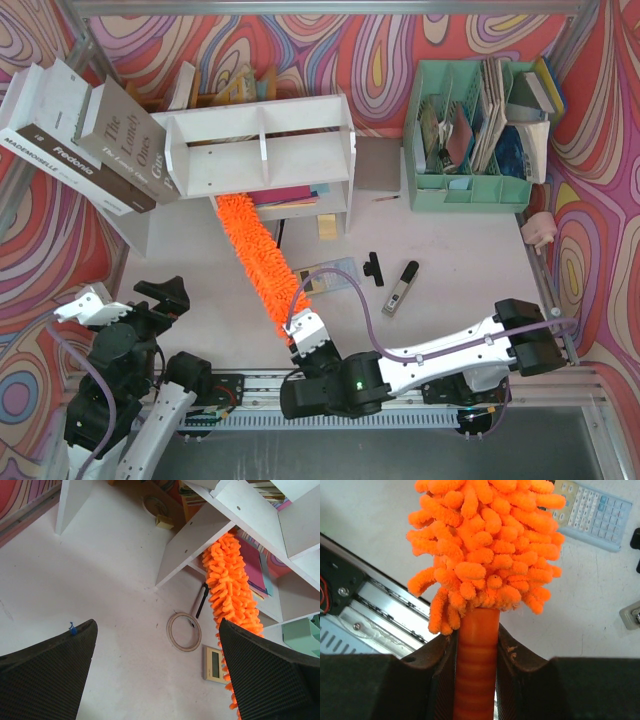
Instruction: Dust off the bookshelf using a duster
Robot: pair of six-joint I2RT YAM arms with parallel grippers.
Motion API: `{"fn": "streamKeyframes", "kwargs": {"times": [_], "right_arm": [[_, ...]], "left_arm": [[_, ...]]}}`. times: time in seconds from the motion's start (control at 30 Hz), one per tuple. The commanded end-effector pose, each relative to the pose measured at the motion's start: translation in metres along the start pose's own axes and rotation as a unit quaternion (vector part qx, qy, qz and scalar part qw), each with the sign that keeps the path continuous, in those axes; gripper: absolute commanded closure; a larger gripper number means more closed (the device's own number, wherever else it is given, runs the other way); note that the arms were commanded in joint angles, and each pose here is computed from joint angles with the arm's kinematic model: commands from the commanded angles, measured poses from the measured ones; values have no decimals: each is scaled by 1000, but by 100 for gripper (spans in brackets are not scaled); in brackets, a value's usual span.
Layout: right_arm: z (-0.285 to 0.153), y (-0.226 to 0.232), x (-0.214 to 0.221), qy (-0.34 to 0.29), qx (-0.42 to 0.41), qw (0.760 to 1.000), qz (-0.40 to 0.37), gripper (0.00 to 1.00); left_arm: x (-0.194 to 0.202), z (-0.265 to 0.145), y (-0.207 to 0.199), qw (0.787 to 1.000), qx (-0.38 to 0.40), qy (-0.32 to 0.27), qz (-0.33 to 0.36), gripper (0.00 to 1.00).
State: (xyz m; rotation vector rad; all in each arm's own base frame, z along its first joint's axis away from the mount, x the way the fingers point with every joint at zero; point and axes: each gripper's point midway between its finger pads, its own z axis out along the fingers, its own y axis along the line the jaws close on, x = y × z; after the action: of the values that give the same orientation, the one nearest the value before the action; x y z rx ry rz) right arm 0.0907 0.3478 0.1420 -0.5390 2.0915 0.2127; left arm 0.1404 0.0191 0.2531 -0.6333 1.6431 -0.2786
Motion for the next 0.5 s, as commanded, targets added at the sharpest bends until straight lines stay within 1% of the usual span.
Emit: {"fn": "streamKeyframes", "kwargs": {"times": [0.0, 0.27, 0.47], "right_arm": [[-9, 5, 20, 10, -14, 999, -30, 100], [-25, 2, 38, 18, -24, 996, -79, 100], [-35, -18, 58, 29, 0, 997, -76, 100]], "left_arm": [[2, 3, -2, 1000, 2, 1, 1, 2], [2, 4, -2, 1000, 0, 3, 4, 2], [2, 4, -2, 1000, -1, 3, 4, 1]]}}
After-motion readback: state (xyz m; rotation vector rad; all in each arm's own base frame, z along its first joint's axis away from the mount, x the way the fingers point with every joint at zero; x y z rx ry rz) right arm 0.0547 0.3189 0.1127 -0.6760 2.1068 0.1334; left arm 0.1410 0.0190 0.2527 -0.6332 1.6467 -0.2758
